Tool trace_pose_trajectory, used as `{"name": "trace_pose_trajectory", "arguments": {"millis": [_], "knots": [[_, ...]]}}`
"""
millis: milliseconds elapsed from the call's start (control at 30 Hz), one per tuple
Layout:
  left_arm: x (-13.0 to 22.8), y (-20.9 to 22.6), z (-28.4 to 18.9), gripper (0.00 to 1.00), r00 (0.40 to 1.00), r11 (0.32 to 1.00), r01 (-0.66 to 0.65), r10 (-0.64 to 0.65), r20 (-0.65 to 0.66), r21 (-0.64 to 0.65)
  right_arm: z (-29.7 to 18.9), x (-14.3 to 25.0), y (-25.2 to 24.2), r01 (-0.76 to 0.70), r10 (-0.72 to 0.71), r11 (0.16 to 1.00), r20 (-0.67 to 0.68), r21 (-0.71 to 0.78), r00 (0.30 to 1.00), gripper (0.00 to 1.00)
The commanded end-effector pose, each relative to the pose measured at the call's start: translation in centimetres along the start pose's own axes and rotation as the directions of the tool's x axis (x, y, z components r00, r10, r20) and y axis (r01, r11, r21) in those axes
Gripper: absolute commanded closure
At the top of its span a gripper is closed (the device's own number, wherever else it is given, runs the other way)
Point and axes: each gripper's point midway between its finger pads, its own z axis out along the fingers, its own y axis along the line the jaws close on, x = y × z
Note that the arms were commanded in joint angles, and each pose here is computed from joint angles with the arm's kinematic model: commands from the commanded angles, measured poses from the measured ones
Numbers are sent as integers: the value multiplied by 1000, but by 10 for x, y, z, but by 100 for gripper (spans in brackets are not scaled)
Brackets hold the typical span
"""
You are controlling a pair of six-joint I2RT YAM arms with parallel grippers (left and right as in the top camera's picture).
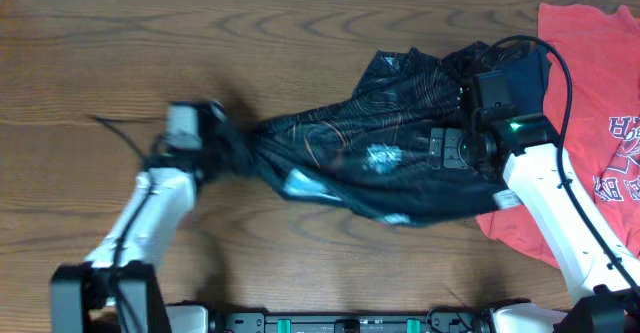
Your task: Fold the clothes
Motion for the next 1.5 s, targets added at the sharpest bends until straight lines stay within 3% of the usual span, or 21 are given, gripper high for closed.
{"name": "trace_pose_trajectory", "arguments": {"millis": [0, 100, 167, 200, 233, 367, 500, 633, 933, 1100, 1333, 1467], "knots": [[-84, 5, -47, 94, 973, 1000, 7, -3, 230, -14, -4, -3, -2, -27, 27, 1000, 12, -2, 1000, 1], [-116, 18, -69, 92, 950, 998, 52, -45, 308, -17, -4, -3, -2, -27, 27, 1000, 12, -5, 1000, 1], [-118, 26, -73, 45, 950, 997, 76, -66, 306, -21, -4, -3, -2, -26, 26, 1000, 13, -5, 1000, 1], [-113, 29, -72, 14, 956, 996, 90, -79, 282, -24, -4, -3, -2, -26, 26, 1000, 13, -5, 1000, 1], [-103, 33, -70, 2, 966, 994, 108, -96, 241, -35, -4, -3, -2, -26, 26, 1000, 12, -5, 1000, 1], [-45, 48, -61, 2, 985, 976, 173, -170, 34, -135, -4, -4, -1, -26, 27, 1000, 15, -5, 1000, 1], [27, 48, -61, 2, 955, 956, 162, -214, -207, -244, -4, -6, -1, -27, 28, 1000, 24, -9, 999, 1], [73, 42, -51, 2, 922, 950, 130, -221, -318, -282, -4, -6, -1, -27, 28, 1000, 24, -9, 999, 1], [149, 25, -3, 2, 894, 941, 196, -287, -343, -277, -4, -5, -1, -27, 27, 1000, 20, -8, 999, 1], [171, 6, 24, 2, 923, 974, 146, -198, -331, -175, -4, -5, -1, -27, 27, 1000, 21, -8, 999, 1], [181, 12, 54, 1, 953, 971, 85, -144, -267, -222, -4, -5, -1, -27, 27, 1000, 21, -8, 999, 1], [177, 11, 64, 30, 958, 972, 100, -151, -242, -211, -4, -5, -1, -27, 27, 1000, 20, -8, 999, 1]]}}
